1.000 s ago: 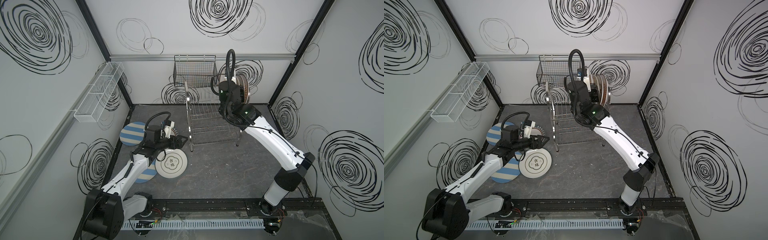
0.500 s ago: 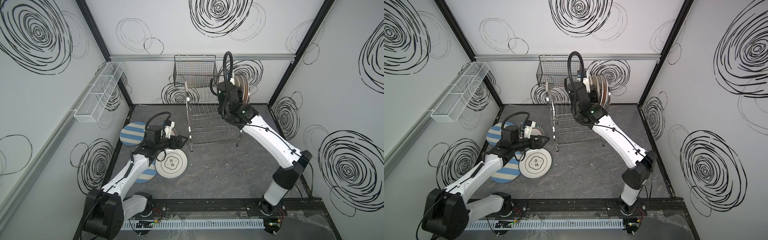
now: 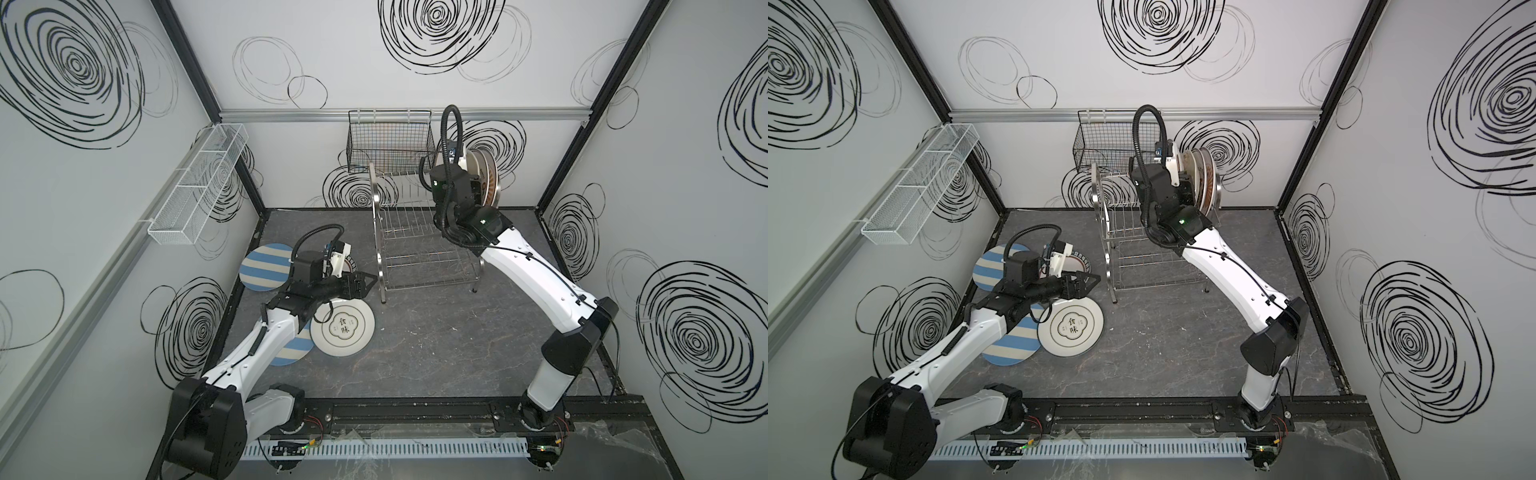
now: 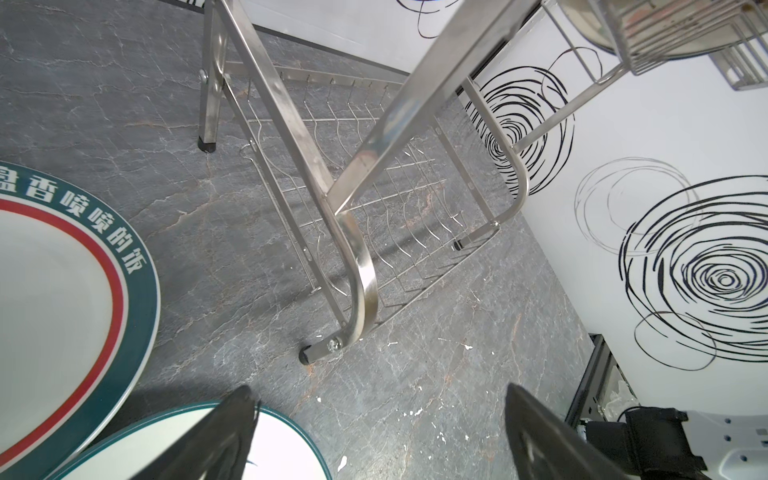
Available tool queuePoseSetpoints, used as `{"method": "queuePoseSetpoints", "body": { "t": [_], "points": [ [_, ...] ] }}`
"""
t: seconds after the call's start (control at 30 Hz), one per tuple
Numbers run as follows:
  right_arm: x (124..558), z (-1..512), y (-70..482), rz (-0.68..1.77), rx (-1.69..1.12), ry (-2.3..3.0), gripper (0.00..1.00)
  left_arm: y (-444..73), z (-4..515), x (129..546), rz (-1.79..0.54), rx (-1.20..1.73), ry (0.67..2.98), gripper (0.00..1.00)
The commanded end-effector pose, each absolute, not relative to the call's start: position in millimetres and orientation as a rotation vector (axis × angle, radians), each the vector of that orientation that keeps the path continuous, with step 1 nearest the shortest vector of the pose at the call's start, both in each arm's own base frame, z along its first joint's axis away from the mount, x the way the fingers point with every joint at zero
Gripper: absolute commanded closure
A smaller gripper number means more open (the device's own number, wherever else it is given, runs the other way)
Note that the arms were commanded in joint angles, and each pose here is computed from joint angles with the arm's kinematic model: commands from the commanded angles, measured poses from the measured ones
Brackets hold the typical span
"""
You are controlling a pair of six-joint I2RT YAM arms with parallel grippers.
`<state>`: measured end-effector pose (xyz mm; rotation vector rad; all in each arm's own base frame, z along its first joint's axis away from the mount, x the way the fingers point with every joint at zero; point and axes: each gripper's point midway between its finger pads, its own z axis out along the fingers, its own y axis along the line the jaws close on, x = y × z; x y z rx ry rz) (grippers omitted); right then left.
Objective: Load the plates into the dish rack
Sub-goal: 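Lower the sunburst plate into the rack slot beside the standing plates, then open the right gripper and pull it back from the rack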
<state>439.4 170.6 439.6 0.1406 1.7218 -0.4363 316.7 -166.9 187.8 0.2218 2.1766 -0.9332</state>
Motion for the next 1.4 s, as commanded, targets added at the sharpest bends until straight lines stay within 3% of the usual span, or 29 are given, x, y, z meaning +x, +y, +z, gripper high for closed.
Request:
{"method": "queuePoseSetpoints", "body": {
  "t": [0.0, 0.3, 0.93, 1.37],
  "points": [
    [437.0, 446.0, 171.3, -0.41, 0.157, 1.716, 0.78, -168.0, 193.8, 315.5, -0.918, 0.255, 2.142, 0.04],
    [431.2, 452.0, 169.1, -0.404, 0.154, 1.712, 0.62, -167.4, 194.5, 315.5, -0.914, 0.254, 2.14, 0.04],
    [403.6, 479.0, 168.5, -0.279, 0.129, 1.708, 0.5, -159.2, 198.0, 317.0, -0.879, 0.224, 2.128, 0.04],
    [369.3, 499.3, 171.8, -0.03, 0.023, 1.728, 0.41, -135.8, 202.4, 324.8, -0.777, 0.061, 2.139, 0.04]
  ]
}}
